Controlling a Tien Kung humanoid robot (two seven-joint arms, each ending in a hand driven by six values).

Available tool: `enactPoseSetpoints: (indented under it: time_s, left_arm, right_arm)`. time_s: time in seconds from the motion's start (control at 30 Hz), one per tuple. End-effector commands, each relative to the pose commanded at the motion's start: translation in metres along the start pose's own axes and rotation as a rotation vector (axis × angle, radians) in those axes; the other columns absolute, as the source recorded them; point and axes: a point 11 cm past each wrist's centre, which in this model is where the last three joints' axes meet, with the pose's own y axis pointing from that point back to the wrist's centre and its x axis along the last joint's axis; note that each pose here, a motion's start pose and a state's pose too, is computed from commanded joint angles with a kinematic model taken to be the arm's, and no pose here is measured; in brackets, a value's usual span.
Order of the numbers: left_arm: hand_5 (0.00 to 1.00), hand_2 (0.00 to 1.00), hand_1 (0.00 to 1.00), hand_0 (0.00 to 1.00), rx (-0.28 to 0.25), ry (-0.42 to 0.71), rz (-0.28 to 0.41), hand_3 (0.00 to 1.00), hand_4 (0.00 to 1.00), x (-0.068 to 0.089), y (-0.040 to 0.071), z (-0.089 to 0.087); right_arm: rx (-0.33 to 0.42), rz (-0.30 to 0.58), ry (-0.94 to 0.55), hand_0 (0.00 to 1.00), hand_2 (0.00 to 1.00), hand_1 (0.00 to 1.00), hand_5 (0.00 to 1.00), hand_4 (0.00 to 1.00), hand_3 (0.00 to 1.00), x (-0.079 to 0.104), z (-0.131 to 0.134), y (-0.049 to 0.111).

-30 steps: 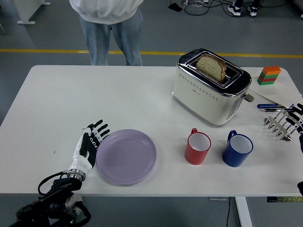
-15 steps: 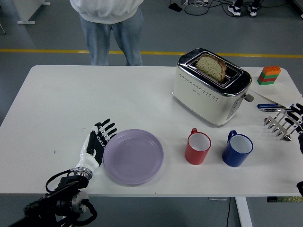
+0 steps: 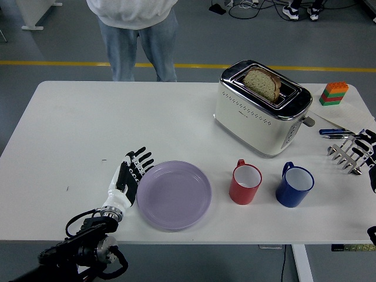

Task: Push plate across desktop,pick up the break from the machine,place the break in the plate

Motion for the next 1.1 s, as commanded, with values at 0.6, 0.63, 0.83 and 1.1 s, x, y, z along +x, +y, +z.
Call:
enactPoseSetpoints:
  time_s: [0.6,0.63,0.83,1.1]
  left_arm:
    - [0.998,0.798,0.781,0.756,0.010,0.006,-0.009,0.827,0.441,-0.010,-0.006,-0.003]
    - [0.998,0.797,0.779,0.755,0.010,0.007,-0.014,0.826,0.441,-0.012,-0.007,-0.003]
    - [0.998,0.796,0.779,0.753,0.010,0.006,-0.027,0.824,0.441,-0.017,-0.010,-0.001]
    - [0.998,0.796,0.778,0.753,0.010,0.000,-0.028,0.823,0.442,-0.017,-0.012,0.001]
  right_arm:
    - [-0.001,-0.008,-0.002,0.714,0.676,0.675,0.418,0.509,0.621,-0.004,0.001,-0.001]
    - [0.000,-0.008,-0.002,0.714,0.676,0.675,0.417,0.510,0.621,-0.004,0.000,-0.001]
    - [0.000,-0.009,-0.003,0.714,0.676,0.675,0.418,0.510,0.621,-0.004,0.000,-0.001]
    - [-0.002,-0.010,-0.002,0.714,0.675,0.675,0.418,0.510,0.622,-0.005,0.001,-0.001]
